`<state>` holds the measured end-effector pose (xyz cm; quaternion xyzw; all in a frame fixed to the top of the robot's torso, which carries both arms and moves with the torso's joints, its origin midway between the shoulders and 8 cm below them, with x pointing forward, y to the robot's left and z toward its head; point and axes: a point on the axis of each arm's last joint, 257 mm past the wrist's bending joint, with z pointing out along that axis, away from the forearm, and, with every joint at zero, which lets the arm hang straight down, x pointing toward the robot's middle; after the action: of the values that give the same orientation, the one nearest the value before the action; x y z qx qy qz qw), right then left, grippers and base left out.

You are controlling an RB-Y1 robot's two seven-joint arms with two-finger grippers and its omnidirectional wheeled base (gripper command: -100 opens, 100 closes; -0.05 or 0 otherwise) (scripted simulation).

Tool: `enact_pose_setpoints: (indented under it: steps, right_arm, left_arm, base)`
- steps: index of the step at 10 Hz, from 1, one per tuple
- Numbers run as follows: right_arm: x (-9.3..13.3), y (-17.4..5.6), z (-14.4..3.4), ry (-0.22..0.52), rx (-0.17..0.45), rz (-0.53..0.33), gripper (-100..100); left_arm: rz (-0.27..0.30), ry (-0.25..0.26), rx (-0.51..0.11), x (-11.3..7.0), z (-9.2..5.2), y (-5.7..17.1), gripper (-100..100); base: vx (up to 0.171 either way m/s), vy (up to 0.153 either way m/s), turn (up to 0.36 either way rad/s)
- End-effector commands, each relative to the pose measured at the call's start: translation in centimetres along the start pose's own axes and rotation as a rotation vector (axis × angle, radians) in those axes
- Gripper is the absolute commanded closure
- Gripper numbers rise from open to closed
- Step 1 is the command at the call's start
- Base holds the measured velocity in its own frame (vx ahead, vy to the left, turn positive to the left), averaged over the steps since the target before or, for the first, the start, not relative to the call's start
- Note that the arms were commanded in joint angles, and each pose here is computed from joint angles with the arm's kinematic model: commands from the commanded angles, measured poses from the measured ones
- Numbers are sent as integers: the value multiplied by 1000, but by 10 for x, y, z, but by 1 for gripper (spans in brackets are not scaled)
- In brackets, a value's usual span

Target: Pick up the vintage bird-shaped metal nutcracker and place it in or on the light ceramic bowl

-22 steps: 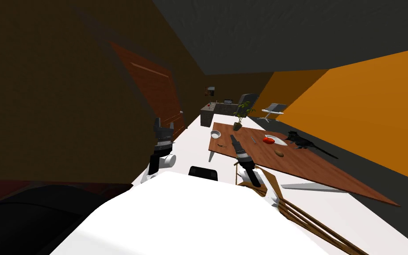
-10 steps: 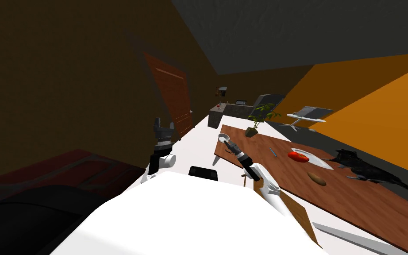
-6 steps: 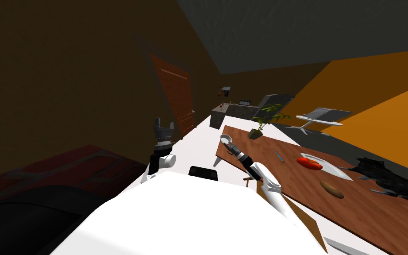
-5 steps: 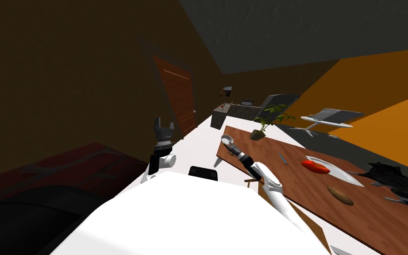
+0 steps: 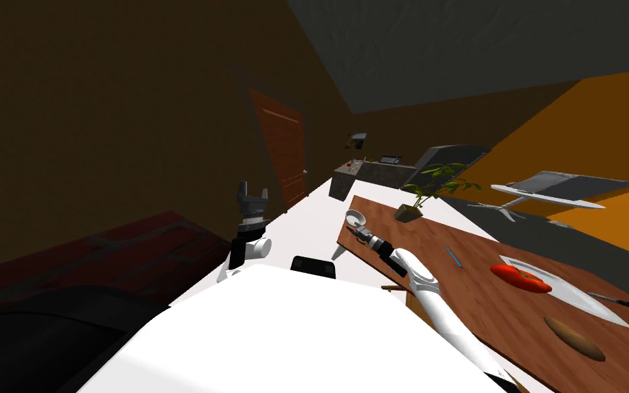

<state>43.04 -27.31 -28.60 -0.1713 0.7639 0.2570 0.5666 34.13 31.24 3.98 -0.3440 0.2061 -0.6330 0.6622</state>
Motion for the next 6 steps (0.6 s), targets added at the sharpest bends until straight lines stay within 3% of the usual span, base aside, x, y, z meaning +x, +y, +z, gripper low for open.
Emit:
enact_pose_setpoints:
  steps: [1,2,6]
  right_arm:
    - [15,-7,-1,52,6,-25,-100]
    - [17,-7,-2,62,7,-35,-100]
    - [58,-42,-21,228,33,-93,-100]
  left_arm:
    - [0,0,0,0,0,0,0]
    - [0,0,0,0,0,0,0]
    - [0,0,0,0,0,0,0]
  base:
    - [4,-1,147]
    - [0,0,0]
    - [0,3,194]
